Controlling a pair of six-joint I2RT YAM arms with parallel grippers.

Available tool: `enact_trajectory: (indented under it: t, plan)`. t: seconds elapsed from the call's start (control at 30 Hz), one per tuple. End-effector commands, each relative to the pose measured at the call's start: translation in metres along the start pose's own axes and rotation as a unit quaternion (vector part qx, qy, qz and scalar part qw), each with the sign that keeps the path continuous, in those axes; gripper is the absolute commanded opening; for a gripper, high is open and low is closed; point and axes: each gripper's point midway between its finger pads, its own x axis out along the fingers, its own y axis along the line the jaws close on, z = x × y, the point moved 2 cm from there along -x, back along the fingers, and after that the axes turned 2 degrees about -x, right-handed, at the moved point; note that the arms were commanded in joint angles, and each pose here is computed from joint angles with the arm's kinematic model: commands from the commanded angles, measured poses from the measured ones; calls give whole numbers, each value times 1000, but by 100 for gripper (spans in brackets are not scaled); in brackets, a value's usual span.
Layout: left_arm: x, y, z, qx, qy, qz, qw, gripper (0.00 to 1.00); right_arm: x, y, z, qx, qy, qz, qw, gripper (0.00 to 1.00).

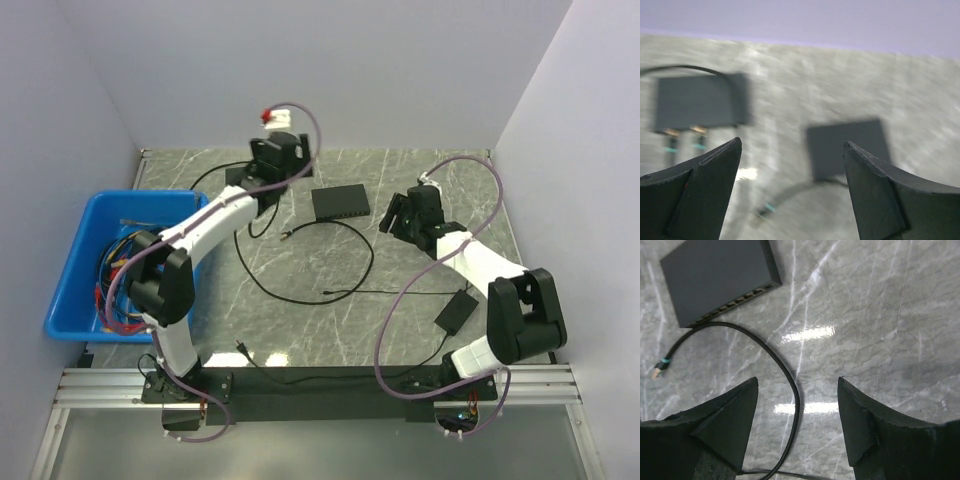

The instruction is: Insert the plug into the switch port

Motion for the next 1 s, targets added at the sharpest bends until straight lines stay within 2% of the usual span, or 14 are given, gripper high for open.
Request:
enact_trajectory:
  t: [0.0, 0.13, 0.37, 0.5, 0.6, 0.63, 0.7, 0.73, 0.77, 0.8, 0.97]
  plan:
    - [-37, -38, -12, -10, 12, -49, 999, 88, 14, 5, -8, 13, 17, 13, 1000, 72]
    - [-59, -43, -33, -23, 26, -81, 996, 87, 32, 12, -33, 20, 67, 26, 997, 71]
    - [-84, -27, -33, -34, 20, -88, 995, 86, 36, 37, -66, 17, 109, 61, 992, 69]
    - [-92, -20, -34, -35, 19, -86, 996, 86, 31, 58, -94, 11, 134, 79, 988, 62]
    - [-98, -14, -36, -36, 18, -82, 996, 86, 33, 60, -107, 16, 149, 82, 985, 46]
    - [-99, -10, -41, -33, 22, -79, 996, 86, 33, 61, -111, 18, 155, 83, 984, 33]
    - [-106, -7, -37, -39, 15, -81, 996, 86, 36, 66, -118, 23, 167, 100, 981, 19]
    - [-108, -4, -41, -39, 17, -80, 996, 86, 36, 71, -118, 24, 165, 111, 980, 8]
    - [-111, -2, -37, -42, 12, -82, 996, 86, 37, 74, -119, 27, 167, 115, 979, 3]
    - [-113, 0, -37, -42, 11, -79, 996, 86, 38, 79, -120, 28, 169, 124, 977, 0]
    - [-123, 7, -32, -44, 7, -77, 996, 86, 27, 138, -141, 2, 194, 185, 963, 0]
